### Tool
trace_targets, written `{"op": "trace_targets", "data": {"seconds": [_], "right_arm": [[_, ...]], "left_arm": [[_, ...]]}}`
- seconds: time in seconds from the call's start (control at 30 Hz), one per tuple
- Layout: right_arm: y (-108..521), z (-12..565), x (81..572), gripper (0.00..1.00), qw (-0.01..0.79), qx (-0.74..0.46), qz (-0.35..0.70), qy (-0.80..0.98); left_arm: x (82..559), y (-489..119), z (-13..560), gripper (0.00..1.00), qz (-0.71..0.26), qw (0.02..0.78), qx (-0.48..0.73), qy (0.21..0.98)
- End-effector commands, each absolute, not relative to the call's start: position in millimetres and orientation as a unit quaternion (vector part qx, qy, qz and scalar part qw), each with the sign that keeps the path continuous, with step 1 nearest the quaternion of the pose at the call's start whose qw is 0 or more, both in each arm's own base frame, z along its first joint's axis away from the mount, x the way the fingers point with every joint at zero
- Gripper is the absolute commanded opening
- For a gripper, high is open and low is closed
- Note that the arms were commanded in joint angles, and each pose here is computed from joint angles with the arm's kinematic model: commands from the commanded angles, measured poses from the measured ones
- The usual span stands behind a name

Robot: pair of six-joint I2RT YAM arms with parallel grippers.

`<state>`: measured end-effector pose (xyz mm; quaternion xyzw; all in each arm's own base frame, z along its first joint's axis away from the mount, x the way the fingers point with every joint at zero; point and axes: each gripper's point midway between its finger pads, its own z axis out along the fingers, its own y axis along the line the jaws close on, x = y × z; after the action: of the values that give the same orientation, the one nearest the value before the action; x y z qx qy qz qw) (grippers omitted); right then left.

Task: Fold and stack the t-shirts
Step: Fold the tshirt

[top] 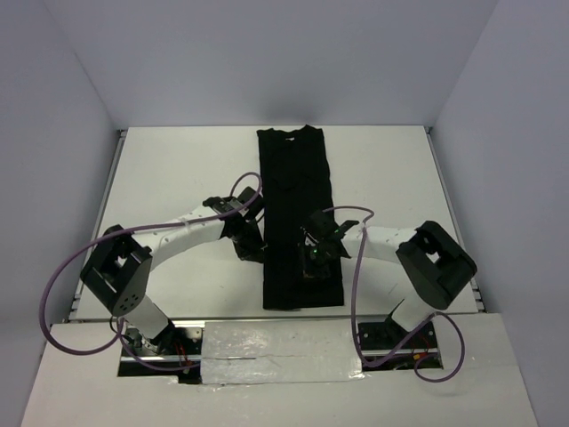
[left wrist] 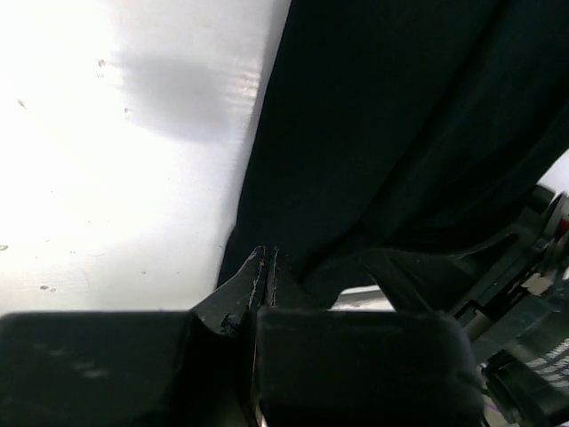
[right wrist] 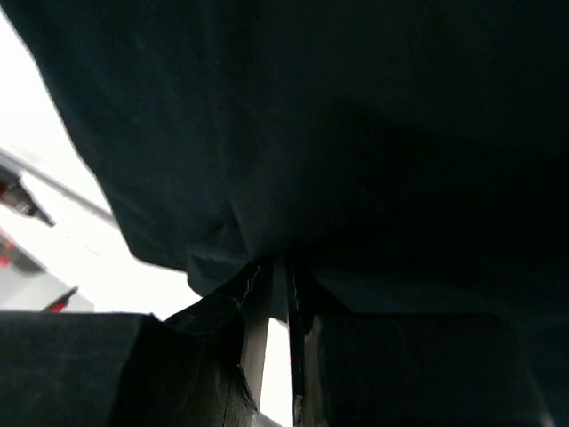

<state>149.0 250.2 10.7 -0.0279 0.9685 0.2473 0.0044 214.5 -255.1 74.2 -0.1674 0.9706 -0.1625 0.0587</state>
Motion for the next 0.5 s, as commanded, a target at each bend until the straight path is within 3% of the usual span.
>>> {"op": "trace_targets", "data": {"seconds": [0.0,0.1,0.17,0.23,0.27,0.47], "right_arm": [[259,-10,154,0.19,0.006,-0.054,0.251,0.966],[261,13,162,0.21,0.036,-0.053,0.26,0.964],[248,31,169,0.38,0.062,-0.034,0.241,0.968],[224,60,180,0.54,0.102,0.005,0.22,0.97],[214,75,183,0.57,0.122,0.018,0.222,0.967],[137,66,160,0.65,0.111,0.08,0.132,0.982]], "left_arm": [[203,-261,80,0.01,-0.195,0.04,-0.168,0.965],[179,-259,75,0.17,-0.199,0.018,-0.155,0.968],[166,-260,71,0.27,-0.208,0.011,-0.145,0.967],[153,-265,64,0.3,-0.221,-0.001,-0.131,0.967],[151,-277,67,0.3,-0.25,-0.001,-0.115,0.961],[134,-274,36,0.33,-0.248,-0.033,-0.099,0.963]]}}
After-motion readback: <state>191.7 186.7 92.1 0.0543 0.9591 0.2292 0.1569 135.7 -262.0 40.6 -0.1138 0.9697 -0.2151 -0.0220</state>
